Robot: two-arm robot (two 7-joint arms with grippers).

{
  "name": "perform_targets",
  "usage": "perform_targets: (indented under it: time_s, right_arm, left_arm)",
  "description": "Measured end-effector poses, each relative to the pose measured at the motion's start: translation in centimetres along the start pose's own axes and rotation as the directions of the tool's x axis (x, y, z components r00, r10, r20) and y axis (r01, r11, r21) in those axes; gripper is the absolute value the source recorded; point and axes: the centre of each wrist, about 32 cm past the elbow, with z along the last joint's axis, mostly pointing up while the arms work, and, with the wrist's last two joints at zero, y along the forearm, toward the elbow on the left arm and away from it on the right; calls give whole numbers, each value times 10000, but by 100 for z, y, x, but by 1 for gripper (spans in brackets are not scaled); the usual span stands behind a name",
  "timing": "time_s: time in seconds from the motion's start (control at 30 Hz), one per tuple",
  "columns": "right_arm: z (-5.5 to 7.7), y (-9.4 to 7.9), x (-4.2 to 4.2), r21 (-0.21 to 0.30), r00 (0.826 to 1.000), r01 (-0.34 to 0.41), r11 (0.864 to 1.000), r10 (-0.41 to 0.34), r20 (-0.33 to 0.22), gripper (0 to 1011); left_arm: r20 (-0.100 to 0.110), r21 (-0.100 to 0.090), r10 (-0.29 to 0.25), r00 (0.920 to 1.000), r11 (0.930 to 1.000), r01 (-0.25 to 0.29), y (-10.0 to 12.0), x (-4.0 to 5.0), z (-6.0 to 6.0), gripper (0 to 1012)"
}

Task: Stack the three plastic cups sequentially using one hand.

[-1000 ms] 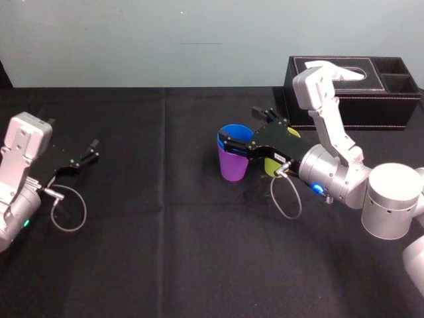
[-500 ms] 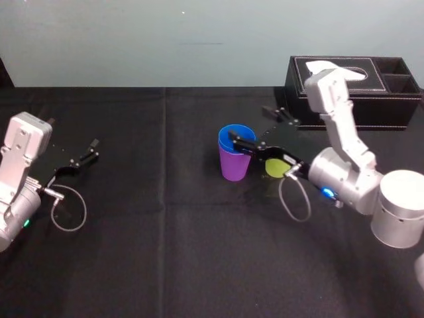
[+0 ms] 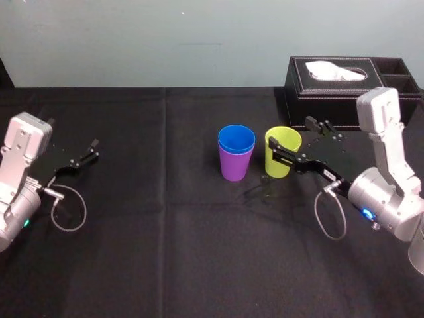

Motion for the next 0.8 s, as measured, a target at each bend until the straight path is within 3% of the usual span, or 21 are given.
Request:
perform_targets:
  time_s: [0.23,0.8]
  right_arm:
    - [-136,-77,36,-252,9994,221,9994,-227,-255,1000]
    - [-395,-10,68,-1001,9969,101,9949,-179,-765,1000]
  left_arm:
    - [0,-1,1,10000,10000,-1,0,0,0,1011]
    - [0,0,1,10000,10000,-1,0,0,0,1011]
